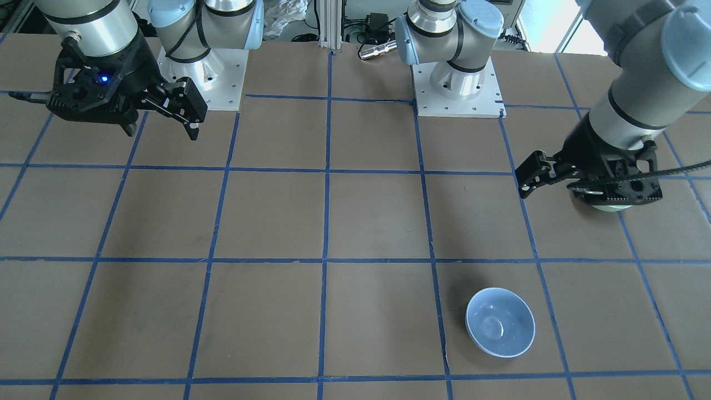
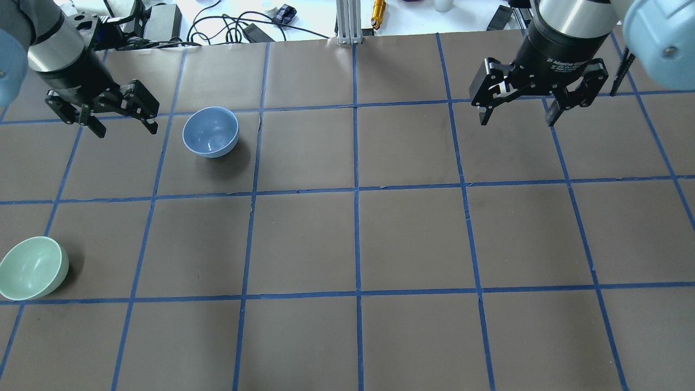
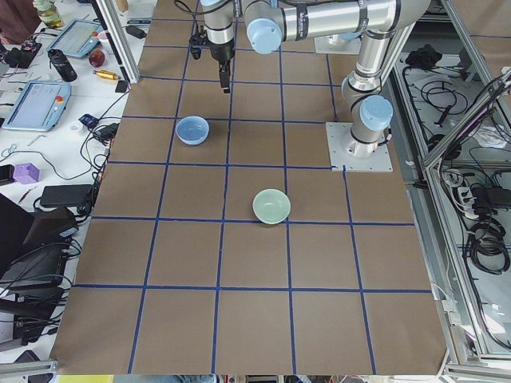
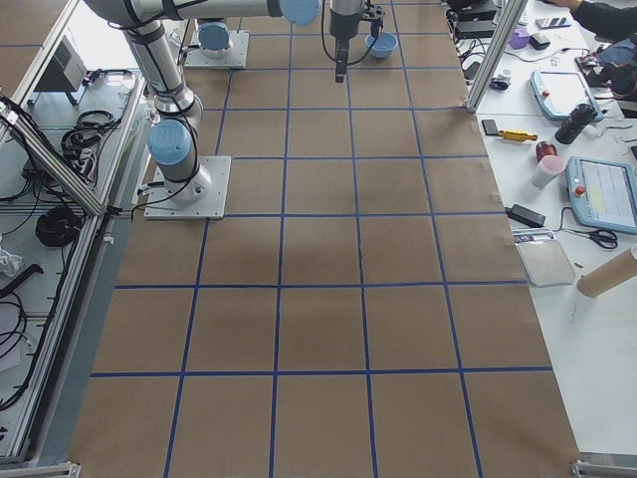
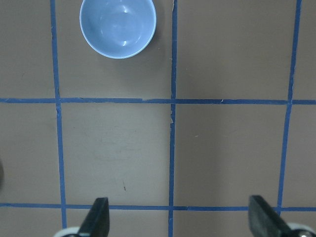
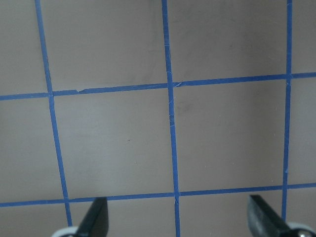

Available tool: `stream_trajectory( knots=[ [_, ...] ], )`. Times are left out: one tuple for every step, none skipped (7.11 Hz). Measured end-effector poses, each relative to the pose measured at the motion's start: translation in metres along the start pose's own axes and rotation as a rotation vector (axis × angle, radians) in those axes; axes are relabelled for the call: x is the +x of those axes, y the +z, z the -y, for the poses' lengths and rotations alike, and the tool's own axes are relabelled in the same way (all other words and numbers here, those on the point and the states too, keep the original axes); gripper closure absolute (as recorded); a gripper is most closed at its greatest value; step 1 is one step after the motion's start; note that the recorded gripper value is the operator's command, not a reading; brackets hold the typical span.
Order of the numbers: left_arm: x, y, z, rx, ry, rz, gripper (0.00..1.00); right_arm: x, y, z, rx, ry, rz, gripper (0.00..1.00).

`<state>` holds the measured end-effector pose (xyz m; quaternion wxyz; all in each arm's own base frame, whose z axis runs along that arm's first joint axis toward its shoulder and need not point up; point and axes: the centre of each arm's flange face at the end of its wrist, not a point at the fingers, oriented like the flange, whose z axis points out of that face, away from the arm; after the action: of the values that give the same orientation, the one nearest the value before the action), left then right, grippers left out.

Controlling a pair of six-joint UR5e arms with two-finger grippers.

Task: Stack green bowl on blue bowl
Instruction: 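Move the left gripper toward the pale green bowl nearest the robot, then lower the left gripper around the green bowl's rim and close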

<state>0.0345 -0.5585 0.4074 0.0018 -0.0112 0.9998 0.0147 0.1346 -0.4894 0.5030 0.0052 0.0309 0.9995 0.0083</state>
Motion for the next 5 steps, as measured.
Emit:
stream_trajectory(
  knots=[
    [-0.047, 0.026, -0.005, 0.011, 0.013, 0.002, 0.00, 0.000, 0.000, 0.000, 0.000, 0.000, 0.000, 0.00],
    [-0.094, 0.041, -0.017, 0.012, 0.022, 0.002, 0.00, 0.000, 0.000, 0.000, 0.000, 0.000, 0.000, 0.00],
    [-0.143, 0.049, -0.032, 0.010, 0.052, -0.002, 0.00, 0.000, 0.000, 0.000, 0.000, 0.000, 0.000, 0.00],
    [-0.192, 0.055, -0.051, 0.010, 0.095, -0.009, 0.00, 0.000, 0.000, 0.000, 0.000, 0.000, 0.000, 0.00],
    [-0.241, 0.062, -0.076, 0.007, 0.120, -0.023, 0.00, 0.000, 0.000, 0.000, 0.000, 0.000, 0.000, 0.00]
  ],
)
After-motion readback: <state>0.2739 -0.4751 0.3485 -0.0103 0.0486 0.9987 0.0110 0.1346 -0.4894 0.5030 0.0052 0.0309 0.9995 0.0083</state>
